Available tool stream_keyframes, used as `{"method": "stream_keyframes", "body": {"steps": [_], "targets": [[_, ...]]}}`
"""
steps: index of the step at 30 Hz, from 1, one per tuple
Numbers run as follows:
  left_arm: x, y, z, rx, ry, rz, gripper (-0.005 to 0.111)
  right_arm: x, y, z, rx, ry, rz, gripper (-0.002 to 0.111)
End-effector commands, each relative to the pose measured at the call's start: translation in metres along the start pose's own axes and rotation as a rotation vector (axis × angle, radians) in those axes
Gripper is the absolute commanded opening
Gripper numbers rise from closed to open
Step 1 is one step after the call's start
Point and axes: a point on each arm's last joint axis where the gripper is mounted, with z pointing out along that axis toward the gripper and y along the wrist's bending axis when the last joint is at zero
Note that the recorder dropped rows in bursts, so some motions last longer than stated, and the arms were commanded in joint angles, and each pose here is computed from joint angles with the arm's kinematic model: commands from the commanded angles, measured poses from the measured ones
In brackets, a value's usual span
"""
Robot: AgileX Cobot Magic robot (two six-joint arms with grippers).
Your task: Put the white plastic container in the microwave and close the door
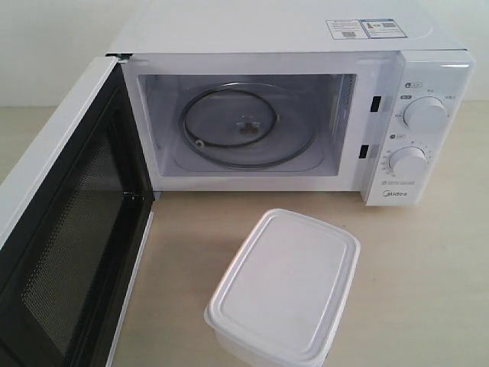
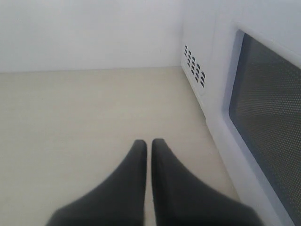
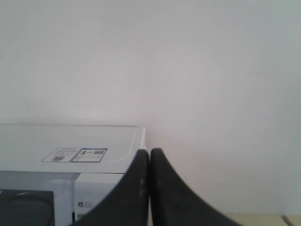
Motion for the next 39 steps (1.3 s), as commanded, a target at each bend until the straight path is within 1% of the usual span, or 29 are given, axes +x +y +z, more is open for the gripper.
{"method": "stream_keyframes", "body": {"steps": [1, 9, 13, 16, 19, 22, 25, 29, 31, 34, 36, 39], "targets": [[0.001, 0.0, 0.0, -0.002, 0.0, -0.01, 0.004, 0.0, 0.0, 0.028, 0.004, 0.065, -0.011, 0.0], [0.001, 0.0, 0.0, -0.002, 0.0, -0.01, 0.004, 0.014, 0.0, 0.042, 0.004, 0.124, 0.008, 0.0], [0.001, 0.0, 0.0, -0.002, 0.0, -0.01, 0.004, 0.014, 0.0, 0.042, 0.009, 0.127, 0.087, 0.0], [0.001, 0.0, 0.0, -0.002, 0.0, -0.01, 0.004, 0.017, 0.0, 0.045, 0.01, 0.134, 0.098, 0.0], [0.001, 0.0, 0.0, -0.002, 0.0, -0.01, 0.004, 0.027, 0.0, 0.052, 0.013, 0.192, 0.122, 0.0], [0.001, 0.0, 0.0, -0.002, 0.0, -0.01, 0.004, 0.044, 0.002, 0.059, 0.015, 0.275, 0.18, 0.0], [0.001, 0.0, 0.0, -0.002, 0.0, -0.01, 0.004, 0.059, 0.01, 0.063, -0.056, 0.317, 0.162, 0.0], [0.001, 0.0, 0.0, -0.002, 0.0, -0.01, 0.004, 0.078, 0.028, 0.059, -0.224, 0.291, 0.126, 0.0], [0.001, 0.0, 0.0, -0.002, 0.0, -0.01, 0.004, 0.088, 0.034, 0.055, -0.282, 0.299, 0.112, 0.0], [0.001, 0.0, 0.0, -0.002, 0.0, -0.01, 0.004, 0.106, 0.038, 0.05, -0.319, 0.381, 0.132, 0.0], [0.001, 0.0, 0.0, -0.002, 0.0, -0.01, 0.004, 0.118, 0.042, 0.048, -0.354, 0.44, 0.12, 0.0], [0.001, 0.0, 0.0, -0.002, 0.0, -0.01, 0.004, 0.132, 0.05, 0.048, -0.452, 0.487, 0.091, 0.0]]}}
